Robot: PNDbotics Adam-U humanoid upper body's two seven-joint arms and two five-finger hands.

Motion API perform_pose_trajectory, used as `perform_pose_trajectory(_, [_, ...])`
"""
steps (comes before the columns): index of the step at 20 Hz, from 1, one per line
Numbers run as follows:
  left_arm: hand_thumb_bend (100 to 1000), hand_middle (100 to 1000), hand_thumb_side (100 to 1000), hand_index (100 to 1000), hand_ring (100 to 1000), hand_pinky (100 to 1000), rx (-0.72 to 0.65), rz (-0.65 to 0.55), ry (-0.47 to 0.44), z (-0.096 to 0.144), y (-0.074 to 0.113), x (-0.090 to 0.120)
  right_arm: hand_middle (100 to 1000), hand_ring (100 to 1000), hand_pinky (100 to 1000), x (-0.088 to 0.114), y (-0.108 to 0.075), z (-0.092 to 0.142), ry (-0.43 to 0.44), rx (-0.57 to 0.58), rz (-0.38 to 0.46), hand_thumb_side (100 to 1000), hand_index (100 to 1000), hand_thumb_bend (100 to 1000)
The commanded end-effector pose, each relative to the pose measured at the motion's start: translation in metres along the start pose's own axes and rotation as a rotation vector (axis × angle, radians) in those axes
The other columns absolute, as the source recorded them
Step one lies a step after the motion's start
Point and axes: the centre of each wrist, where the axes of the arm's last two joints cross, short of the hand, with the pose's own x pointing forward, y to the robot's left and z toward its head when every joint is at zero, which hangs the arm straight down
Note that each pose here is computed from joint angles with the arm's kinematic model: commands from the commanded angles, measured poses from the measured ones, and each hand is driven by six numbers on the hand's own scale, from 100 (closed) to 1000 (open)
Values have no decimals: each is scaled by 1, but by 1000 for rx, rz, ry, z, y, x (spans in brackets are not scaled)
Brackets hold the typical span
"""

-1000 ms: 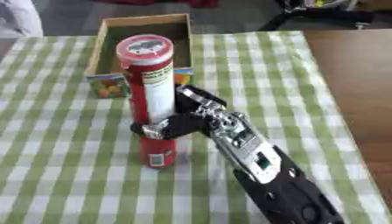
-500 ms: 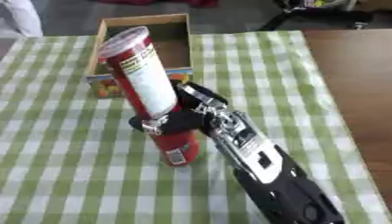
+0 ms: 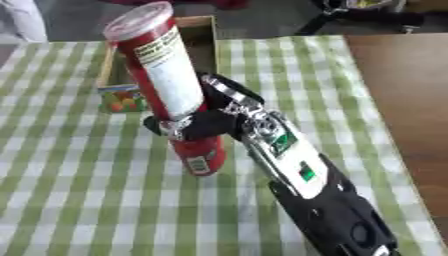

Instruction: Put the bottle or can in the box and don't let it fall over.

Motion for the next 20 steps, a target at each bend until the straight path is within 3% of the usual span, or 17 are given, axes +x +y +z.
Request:
perform_pose_trajectory(1, [680, 789, 702, 785, 885, 858, -8, -12, -36, -4, 3, 10, 649, 629, 951, 24, -6, 0, -92, -18, 17, 100, 533, 100])
perform_pose_trajectory(9, [680, 789, 702, 785, 885, 858, -24, 2, -47, -6, -3, 14, 647, 627, 940, 66, -25, -30, -313, -110, 36, 100, 531, 100])
perform_pose_trajectory(13, [680, 789, 703, 785, 885, 858, -28, 5, -50, -6, -4, 15, 644, 622, 933, 65, -30, -41, -341, -137, 42, 100, 529, 100])
perform_pose_trajectory(15, [679, 789, 703, 785, 885, 858, -44, 22, -69, -9, -10, 21, 643, 621, 931, 73, -37, -56, -363, -199, 49, 100, 528, 100])
perform_pose_trajectory(20, [678, 789, 703, 785, 885, 859, -72, 37, -100, -14, -17, 30, 642, 619, 930, 70, -47, -81, -388, -284, 94, 100, 528, 100])
